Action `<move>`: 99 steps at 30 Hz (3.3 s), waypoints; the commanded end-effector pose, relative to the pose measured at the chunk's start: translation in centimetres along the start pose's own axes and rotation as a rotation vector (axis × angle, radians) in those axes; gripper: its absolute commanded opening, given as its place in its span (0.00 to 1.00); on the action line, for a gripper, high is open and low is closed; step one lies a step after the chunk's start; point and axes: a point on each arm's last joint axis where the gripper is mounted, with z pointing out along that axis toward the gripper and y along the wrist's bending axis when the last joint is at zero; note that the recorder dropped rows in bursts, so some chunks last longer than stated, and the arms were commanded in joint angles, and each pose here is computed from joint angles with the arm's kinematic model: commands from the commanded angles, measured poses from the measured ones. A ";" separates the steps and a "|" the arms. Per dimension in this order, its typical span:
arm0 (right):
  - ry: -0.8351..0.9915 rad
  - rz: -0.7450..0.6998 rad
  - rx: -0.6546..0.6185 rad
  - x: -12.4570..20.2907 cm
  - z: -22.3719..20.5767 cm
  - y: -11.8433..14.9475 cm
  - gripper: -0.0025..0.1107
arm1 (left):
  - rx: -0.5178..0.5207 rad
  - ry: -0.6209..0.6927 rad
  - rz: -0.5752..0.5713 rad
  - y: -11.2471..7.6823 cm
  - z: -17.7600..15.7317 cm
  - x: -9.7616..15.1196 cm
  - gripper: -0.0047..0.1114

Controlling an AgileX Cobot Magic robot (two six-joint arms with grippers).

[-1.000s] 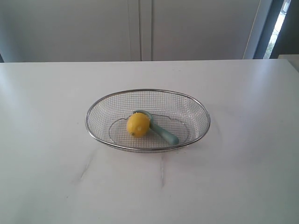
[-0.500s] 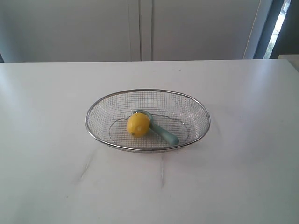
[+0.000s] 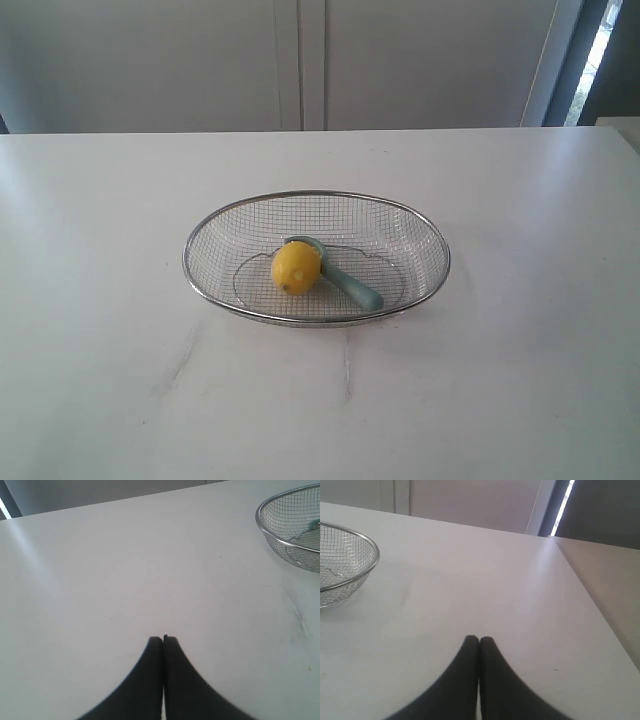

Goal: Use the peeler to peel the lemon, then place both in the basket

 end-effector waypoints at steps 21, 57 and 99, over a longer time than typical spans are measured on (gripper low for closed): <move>-0.008 0.246 0.004 0.0 0.0 0.0 0.02 | 0.009 0.032 -0.002 -0.1 0.0 0.4 0.04; 0.022 0.216 -0.111 0.2 -0.1 0.6 0.02 | 0.009 0.032 -0.002 -0.1 0.0 0.4 0.04; 0.022 0.216 -0.111 0.2 -0.1 0.6 0.02 | 0.009 0.032 -0.002 -0.1 0.0 0.4 0.04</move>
